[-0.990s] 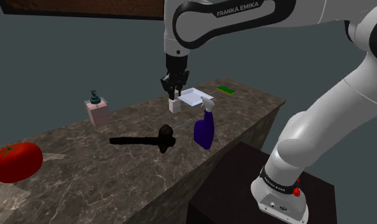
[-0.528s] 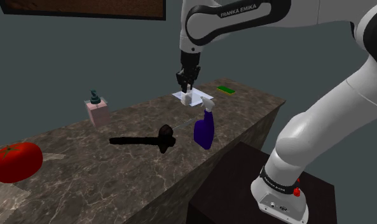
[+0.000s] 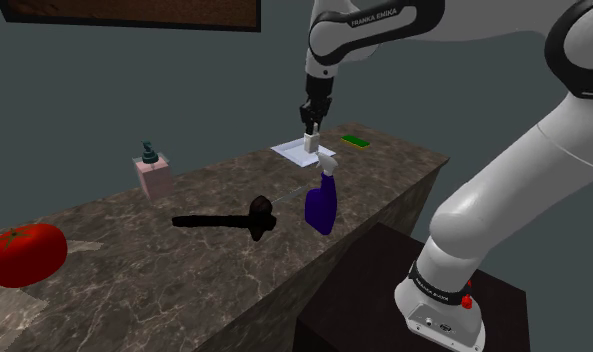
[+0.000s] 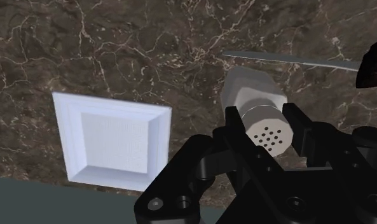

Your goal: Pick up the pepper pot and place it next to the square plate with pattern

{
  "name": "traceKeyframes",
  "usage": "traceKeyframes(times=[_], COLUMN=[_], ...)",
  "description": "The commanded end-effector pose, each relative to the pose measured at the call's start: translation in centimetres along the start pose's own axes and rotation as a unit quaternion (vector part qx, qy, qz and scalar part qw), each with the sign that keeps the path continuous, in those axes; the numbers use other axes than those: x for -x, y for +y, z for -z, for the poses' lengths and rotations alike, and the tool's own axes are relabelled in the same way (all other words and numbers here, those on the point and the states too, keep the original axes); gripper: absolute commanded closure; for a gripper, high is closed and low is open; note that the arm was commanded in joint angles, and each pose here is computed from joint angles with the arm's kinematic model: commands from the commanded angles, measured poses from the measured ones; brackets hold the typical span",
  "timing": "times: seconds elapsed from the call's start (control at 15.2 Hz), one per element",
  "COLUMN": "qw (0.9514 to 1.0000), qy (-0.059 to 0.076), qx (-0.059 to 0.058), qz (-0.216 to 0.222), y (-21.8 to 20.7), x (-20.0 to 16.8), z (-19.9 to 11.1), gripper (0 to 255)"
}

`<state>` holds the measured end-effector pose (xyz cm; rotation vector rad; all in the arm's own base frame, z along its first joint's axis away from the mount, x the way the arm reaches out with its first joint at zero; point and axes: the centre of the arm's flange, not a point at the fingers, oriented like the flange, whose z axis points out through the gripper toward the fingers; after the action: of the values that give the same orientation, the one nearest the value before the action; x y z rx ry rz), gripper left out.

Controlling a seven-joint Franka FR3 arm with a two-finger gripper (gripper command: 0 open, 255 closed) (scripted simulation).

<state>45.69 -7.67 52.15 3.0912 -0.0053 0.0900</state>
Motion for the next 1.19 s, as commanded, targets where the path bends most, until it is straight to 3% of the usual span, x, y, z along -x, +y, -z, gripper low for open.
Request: traceKeyframes(times=[0.0, 1.12], qw=[1.0000, 1.0000], qy=[0.000, 0.000], qx=[0.000, 0.000], qz=[0.001, 0.001], y=[2.5, 24.9], x=[-0.3, -1.8], z=[0.0, -1.1], gripper=[255, 255])
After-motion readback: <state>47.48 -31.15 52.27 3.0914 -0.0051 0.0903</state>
